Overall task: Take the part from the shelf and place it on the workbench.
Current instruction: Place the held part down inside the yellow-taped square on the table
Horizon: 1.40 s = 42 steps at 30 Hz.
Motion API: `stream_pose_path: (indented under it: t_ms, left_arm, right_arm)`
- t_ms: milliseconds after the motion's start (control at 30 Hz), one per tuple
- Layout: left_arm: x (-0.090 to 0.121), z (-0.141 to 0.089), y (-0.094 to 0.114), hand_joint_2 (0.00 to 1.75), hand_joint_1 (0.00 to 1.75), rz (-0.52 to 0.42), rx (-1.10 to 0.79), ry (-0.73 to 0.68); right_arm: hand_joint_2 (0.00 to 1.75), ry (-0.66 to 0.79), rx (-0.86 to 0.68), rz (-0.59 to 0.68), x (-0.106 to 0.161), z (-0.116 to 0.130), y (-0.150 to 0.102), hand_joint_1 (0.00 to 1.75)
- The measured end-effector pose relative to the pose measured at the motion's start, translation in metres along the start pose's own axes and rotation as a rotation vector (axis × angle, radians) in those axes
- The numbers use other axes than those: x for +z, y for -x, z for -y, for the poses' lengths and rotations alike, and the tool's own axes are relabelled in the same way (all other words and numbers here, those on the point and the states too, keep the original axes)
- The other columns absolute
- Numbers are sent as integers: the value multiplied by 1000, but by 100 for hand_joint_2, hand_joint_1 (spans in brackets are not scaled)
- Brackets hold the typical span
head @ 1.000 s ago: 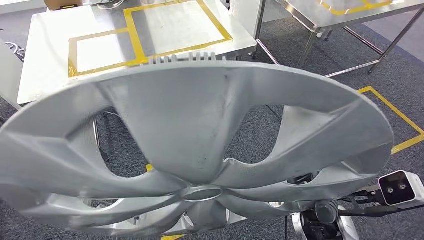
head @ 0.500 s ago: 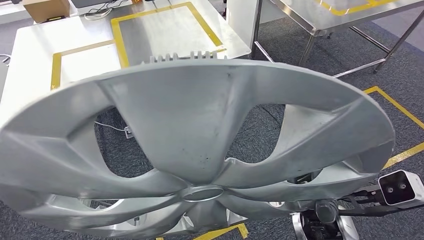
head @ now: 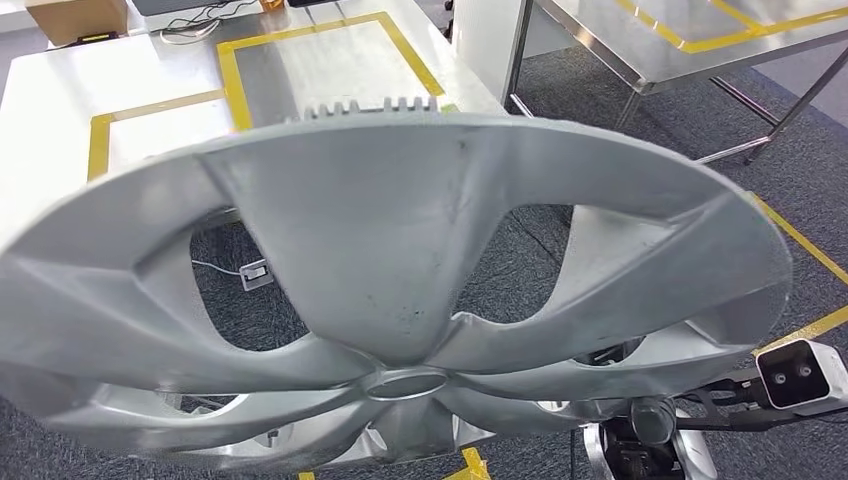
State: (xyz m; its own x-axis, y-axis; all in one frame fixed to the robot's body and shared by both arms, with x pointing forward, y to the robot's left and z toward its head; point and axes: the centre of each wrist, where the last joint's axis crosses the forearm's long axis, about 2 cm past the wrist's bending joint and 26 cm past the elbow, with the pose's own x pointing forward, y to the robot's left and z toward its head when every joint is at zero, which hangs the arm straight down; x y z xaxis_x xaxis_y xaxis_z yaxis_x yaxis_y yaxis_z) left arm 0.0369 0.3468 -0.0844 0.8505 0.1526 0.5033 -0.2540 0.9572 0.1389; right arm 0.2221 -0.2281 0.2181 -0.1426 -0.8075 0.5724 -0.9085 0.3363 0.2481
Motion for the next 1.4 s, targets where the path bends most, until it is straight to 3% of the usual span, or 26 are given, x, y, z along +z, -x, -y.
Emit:
stream_pose_path:
  t_ms: [1400]
  left_arm:
    - [-3, -2, -4, 175, 0, 11, -12, 7]
  right_arm:
    - [175, -7, 38, -2, 1, 1, -1, 171]
